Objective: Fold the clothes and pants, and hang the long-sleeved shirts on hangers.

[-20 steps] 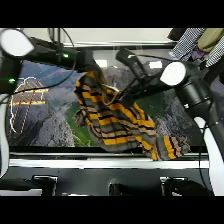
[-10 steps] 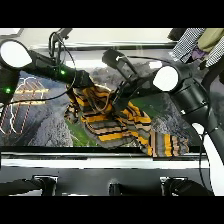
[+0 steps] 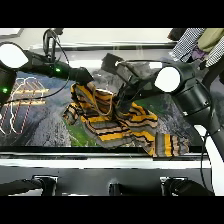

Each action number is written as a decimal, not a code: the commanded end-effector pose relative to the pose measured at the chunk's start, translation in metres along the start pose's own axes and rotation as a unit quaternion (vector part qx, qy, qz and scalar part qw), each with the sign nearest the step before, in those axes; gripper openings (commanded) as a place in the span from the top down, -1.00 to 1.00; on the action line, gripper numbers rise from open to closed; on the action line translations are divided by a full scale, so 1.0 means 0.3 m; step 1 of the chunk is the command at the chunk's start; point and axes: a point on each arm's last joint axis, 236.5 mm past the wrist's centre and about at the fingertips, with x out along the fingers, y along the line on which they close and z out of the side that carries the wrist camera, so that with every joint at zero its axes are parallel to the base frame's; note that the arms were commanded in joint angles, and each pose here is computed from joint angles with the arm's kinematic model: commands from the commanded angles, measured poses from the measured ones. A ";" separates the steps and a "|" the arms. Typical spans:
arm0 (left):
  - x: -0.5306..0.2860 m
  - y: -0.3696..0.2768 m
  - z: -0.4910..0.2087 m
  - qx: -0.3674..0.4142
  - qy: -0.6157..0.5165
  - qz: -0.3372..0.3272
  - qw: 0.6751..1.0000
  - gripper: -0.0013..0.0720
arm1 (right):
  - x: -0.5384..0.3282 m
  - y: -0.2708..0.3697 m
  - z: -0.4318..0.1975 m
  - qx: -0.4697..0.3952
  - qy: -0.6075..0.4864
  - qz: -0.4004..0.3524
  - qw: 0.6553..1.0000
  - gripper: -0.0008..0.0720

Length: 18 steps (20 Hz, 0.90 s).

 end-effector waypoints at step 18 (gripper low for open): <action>0.039 0.316 -0.245 0.356 0.028 0.067 0.932 -0.99 | 0.089 0.027 -0.036 -0.031 0.010 0.032 0.999 0.91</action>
